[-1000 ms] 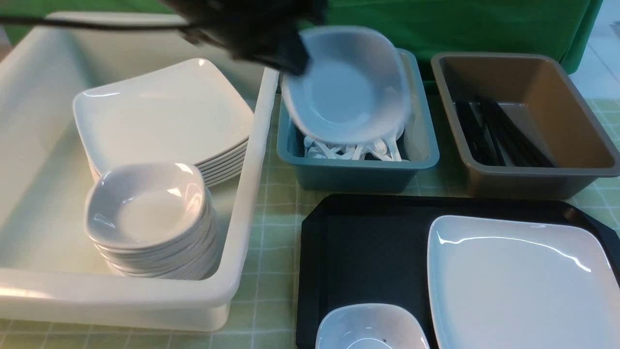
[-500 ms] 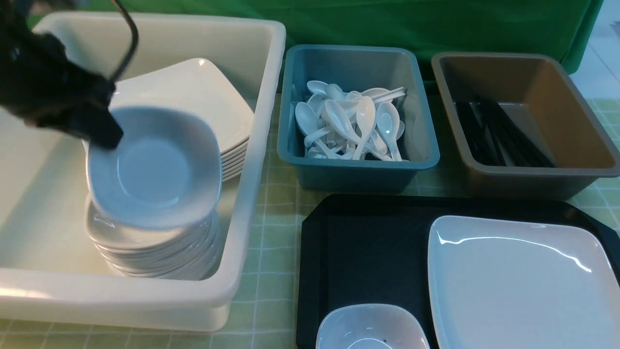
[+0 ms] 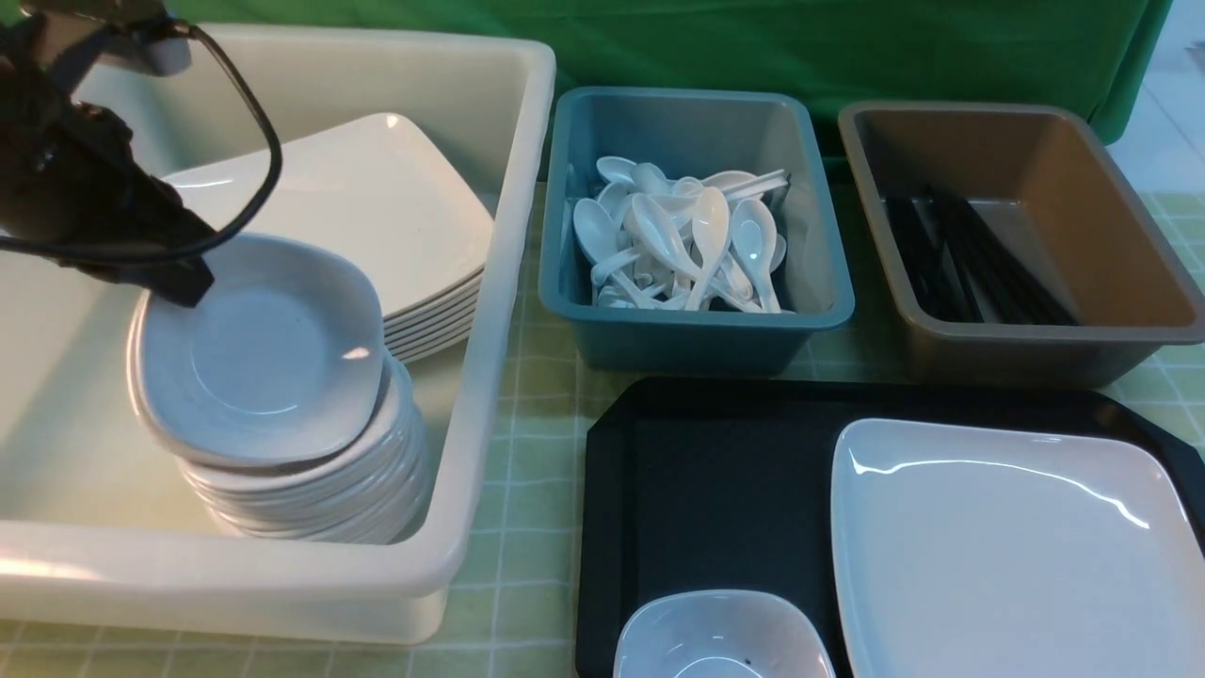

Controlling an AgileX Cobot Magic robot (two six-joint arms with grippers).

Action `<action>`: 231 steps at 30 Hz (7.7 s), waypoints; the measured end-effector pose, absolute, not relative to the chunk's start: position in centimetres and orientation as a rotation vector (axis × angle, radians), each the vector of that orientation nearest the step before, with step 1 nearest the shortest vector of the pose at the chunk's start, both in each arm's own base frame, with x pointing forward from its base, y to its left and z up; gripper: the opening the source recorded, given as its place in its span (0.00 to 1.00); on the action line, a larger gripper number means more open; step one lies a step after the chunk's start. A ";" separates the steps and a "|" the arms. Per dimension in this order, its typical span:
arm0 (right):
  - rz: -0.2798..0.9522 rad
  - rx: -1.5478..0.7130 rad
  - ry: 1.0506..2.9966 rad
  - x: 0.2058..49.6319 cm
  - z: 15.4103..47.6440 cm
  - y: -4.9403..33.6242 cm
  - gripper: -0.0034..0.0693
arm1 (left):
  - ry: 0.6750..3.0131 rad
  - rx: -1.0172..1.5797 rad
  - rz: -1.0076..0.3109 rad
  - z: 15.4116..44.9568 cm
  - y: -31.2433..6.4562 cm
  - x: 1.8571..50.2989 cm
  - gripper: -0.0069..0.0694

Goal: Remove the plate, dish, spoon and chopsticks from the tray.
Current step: Use the left arm to put the small plate into the large storage box on the left, then use the left arm to grab a small plate from the dinner plate, then use the left arm to put the small plate into the large storage box on the left, then use the left arm to grab a plate from the dinner plate

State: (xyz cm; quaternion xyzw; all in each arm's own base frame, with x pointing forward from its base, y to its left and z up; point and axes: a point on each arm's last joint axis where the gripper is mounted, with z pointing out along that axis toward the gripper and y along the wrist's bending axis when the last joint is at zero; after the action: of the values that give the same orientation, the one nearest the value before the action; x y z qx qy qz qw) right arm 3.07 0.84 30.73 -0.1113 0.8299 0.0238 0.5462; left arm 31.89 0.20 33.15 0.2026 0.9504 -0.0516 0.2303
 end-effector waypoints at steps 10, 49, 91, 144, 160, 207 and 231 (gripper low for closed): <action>0.056 -0.264 1.968 3.1 30.7 0.8 0.27 | 2.635 0.490 -0.147 32.1 0.4 32.9 0.24; 0.056 -0.261 1.955 3.1 30.8 0.8 0.29 | 2.627 1.271 -0.608 31.0 -23.6 24.2 0.15; 0.056 -0.262 1.960 3.1 30.8 0.8 0.32 | 2.525 1.854 -0.281 18.8 -32.5 28.4 0.14; 0.056 -0.262 1.958 3.1 30.8 0.8 0.35 | 2.685 -0.223 -0.453 31.2 2.8 29.2 0.31; 0.056 -0.262 1.960 3.1 30.8 0.8 0.35 | 2.715 -0.182 -0.403 32.6 3.1 29.4 0.70; 0.170 -0.331 2.192 3.8 29.3 1.8 0.06 | 2.765 0.600 -0.702 30.4 -23.9 27.2 0.49; 0.423 -0.376 2.593 12.3 25.7 4.3 0.07 | 2.729 0.589 -0.877 28.4 -26.8 30.7 0.08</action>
State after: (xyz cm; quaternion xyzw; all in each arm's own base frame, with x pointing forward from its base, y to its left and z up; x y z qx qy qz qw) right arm 12.33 4.31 25.68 -0.1374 0.9481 0.1548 0.2413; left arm 30.73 -26.80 28.44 0.2002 0.9271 -0.2981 0.1076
